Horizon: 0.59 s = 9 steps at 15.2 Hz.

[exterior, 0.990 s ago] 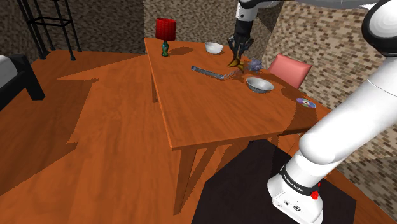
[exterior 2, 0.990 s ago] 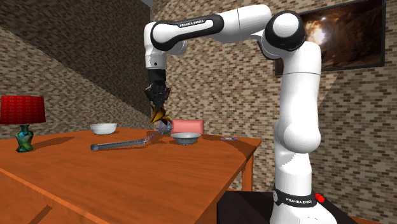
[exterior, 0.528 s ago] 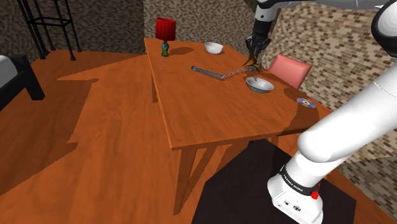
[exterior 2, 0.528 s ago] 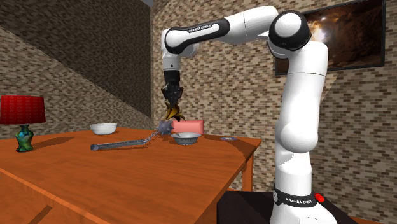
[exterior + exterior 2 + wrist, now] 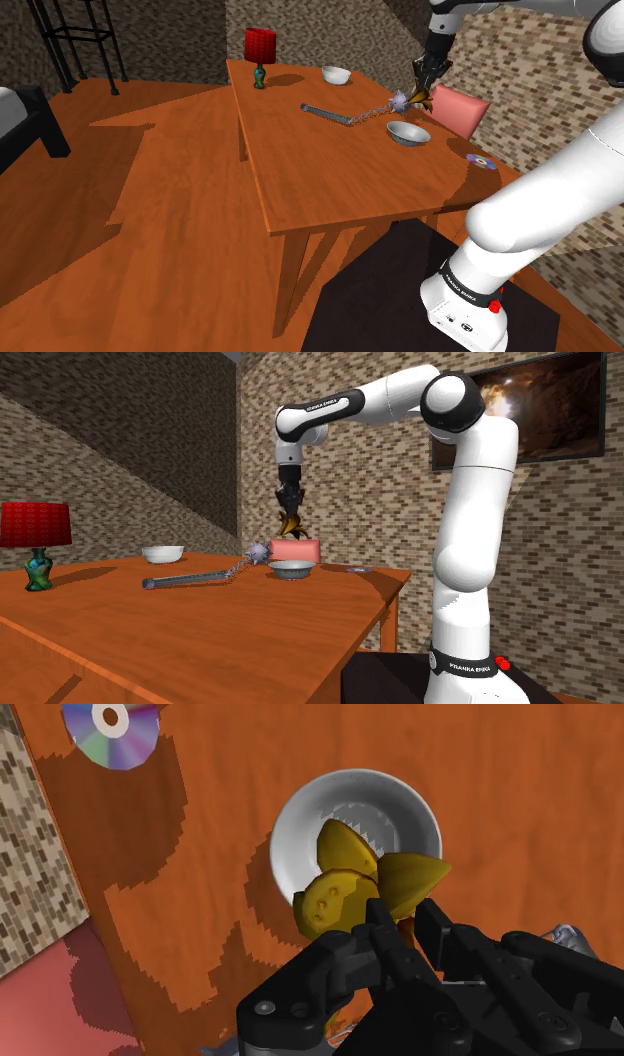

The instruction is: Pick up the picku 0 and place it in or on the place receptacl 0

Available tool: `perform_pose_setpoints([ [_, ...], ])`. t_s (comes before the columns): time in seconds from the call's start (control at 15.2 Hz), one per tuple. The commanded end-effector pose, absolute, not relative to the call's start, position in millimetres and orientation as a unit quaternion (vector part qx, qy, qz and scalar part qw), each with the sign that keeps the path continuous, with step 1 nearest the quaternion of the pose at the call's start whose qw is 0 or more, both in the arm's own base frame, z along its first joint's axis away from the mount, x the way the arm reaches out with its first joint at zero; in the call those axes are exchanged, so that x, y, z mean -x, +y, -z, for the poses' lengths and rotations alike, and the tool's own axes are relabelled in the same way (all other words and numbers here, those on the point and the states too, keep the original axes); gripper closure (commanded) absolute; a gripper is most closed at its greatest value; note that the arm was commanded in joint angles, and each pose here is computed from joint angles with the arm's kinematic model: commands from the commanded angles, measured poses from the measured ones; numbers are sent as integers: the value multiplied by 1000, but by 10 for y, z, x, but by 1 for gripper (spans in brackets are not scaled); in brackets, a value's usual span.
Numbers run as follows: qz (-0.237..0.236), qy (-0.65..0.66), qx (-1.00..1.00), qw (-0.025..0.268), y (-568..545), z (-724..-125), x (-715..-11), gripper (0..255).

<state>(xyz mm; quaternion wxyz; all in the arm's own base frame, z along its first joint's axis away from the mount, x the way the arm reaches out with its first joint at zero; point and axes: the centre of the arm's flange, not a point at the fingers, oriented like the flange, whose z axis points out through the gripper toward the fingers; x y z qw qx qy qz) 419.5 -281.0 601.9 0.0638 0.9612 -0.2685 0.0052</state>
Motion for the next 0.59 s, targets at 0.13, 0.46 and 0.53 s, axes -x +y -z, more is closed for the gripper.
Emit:
perform_pose_setpoints([
  [0.13,-5,-268,-961,64,-2869,-5833,-4162,255],
  [0.46,-5,-268,-961,64,-2869,-5569,-4162,255],
  [0.53,-5,-268,-961,64,-2869,-5516,-4162,255],
])
